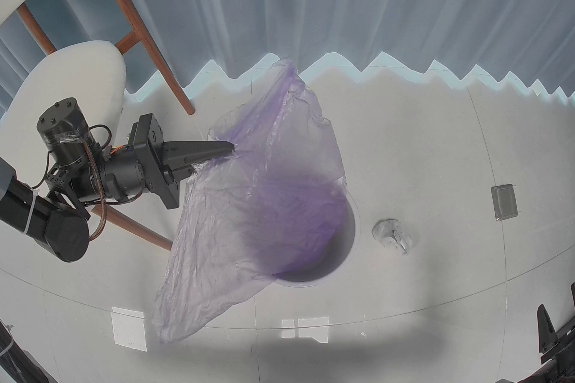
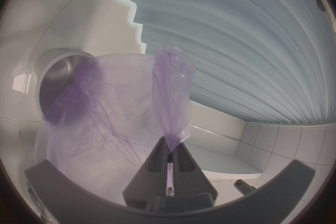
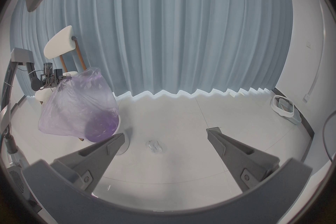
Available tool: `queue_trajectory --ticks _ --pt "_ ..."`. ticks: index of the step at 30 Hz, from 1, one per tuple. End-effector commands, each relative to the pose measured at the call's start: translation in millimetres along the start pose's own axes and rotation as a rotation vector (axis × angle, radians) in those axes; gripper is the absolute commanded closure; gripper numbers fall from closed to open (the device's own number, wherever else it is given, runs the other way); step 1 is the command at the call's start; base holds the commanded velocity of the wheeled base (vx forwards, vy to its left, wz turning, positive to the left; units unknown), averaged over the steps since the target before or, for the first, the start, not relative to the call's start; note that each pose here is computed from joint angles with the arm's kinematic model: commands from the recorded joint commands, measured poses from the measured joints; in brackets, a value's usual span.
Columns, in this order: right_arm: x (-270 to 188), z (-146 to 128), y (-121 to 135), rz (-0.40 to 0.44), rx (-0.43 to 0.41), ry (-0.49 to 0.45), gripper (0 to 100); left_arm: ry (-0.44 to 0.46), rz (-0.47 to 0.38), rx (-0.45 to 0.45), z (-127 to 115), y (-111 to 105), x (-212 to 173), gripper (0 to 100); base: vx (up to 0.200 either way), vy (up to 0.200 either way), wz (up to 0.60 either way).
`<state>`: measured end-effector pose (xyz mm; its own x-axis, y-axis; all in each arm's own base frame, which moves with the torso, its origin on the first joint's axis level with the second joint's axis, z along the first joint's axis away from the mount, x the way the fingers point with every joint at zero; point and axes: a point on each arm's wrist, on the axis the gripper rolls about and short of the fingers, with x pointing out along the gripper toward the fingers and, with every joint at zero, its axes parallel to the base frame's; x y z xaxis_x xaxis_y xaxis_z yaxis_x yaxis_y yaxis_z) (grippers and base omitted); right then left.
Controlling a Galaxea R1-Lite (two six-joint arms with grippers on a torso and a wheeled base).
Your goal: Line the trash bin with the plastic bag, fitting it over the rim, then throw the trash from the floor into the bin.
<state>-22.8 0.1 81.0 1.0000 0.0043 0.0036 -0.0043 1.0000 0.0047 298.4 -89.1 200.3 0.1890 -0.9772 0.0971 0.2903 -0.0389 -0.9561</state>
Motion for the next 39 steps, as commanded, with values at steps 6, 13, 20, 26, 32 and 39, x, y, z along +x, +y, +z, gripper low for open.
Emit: queue_trajectory --ticks 6,13,20,26,32,39 --pt "-0.1 -4.8 0.0 0.0 0.0 -0.001 0 0.049 -0.013 0.021 -3.7 0.8 -1.3 100 0.2 0.0 0.0" --pt "-0.1 -4.7 0.0 0.0 0.0 -0.003 0 0.052 -0.008 0.013 -4.8 3.7 0.8 100 0.171 0.0 0.0" --pt "-0.1 -4.8 0.0 0.0 0.001 -0.001 0 0.093 -0.026 0.02 -23.8 -16.3 4.5 100 0.0 0.0 0.0" --pt "-0.2 -4.7 -0.1 -0.003 0.008 0.001 0 0.118 -0.048 0.046 -32.9 -19.4 9.5 100 0.0 0.0 0.0" --pt "-0.2 -4.6 -0.1 -0.001 0.006 0.008 0 0.128 -0.053 0.053 -47.0 -11.2 3.2 100 0.0 0.0 0.0" --pt "0.1 40.4 0.5 0.041 0.035 -0.043 0 0.154 -0.066 0.058 -68.7 -2.3 -0.2 100 0.0 0.0 0.0"
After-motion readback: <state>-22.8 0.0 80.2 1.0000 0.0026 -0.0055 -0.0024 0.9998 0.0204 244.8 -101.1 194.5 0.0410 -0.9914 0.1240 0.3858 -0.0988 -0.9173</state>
